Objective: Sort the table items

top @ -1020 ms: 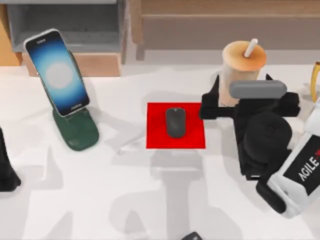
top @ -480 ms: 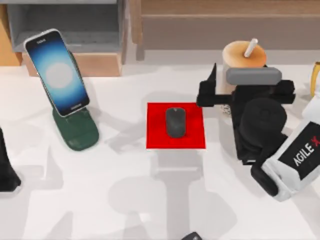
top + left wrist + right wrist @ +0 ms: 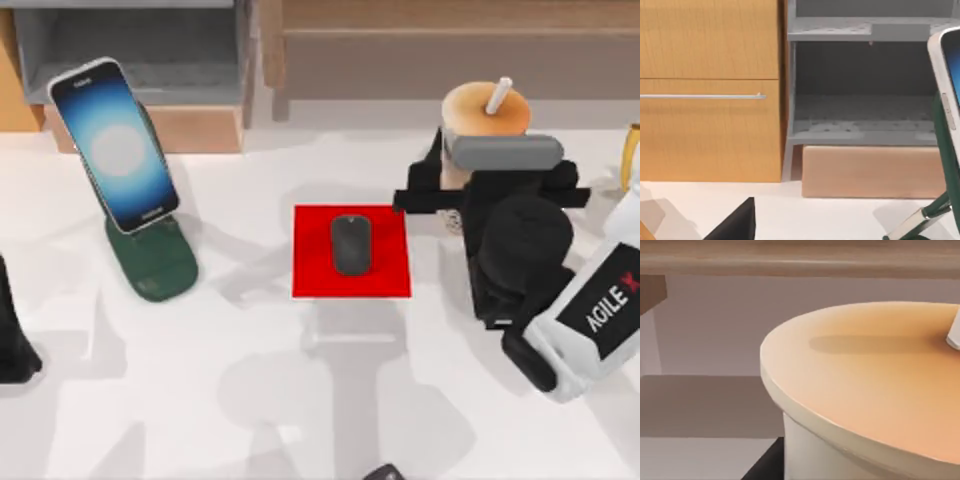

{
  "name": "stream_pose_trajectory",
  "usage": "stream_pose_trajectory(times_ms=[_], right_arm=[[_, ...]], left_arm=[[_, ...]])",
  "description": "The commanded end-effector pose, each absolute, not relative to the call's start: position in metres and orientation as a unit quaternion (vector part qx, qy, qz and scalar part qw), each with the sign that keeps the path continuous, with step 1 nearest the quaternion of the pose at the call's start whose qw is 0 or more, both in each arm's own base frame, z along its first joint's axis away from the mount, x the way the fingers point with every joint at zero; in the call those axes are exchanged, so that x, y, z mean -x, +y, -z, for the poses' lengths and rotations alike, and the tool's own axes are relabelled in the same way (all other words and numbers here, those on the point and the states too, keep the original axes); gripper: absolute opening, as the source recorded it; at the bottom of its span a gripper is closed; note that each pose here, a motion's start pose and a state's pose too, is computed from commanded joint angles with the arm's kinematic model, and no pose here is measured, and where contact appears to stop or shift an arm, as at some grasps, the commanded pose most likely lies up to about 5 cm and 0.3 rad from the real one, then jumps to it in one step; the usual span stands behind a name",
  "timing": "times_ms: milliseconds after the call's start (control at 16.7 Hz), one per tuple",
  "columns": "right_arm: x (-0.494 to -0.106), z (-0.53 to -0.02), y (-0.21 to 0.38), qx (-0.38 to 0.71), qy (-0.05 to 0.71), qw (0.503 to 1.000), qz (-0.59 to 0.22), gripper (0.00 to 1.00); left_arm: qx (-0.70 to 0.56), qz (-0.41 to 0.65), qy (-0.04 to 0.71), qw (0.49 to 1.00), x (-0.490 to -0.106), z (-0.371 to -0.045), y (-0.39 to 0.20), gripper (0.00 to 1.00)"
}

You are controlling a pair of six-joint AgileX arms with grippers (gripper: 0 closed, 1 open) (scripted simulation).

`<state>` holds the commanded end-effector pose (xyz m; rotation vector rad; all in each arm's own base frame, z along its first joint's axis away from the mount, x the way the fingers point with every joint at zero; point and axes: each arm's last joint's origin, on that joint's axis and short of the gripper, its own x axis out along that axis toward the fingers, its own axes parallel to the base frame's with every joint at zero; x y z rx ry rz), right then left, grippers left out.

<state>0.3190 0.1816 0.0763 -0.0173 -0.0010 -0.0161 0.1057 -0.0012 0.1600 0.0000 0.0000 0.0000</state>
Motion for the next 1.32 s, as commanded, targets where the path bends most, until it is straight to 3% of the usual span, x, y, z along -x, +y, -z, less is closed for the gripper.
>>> stream_pose_trajectory(times_ms=[360,1320], right_arm=[[-0.3190,-0.0763,0.1816,0.009,-0.001,1.000,0.008,0.02],[-0.3185,-0.0862,0.1822,0.008,0.000,1.000,0.007,0.00]], left_arm=[[0.000,0.000,0.000,1.000,-0.1057,-0.1600,-0.0012,1.00],[0.000,0.000,0.000,1.000,-0.1057,-0.1600,-0.0012,1.00]])
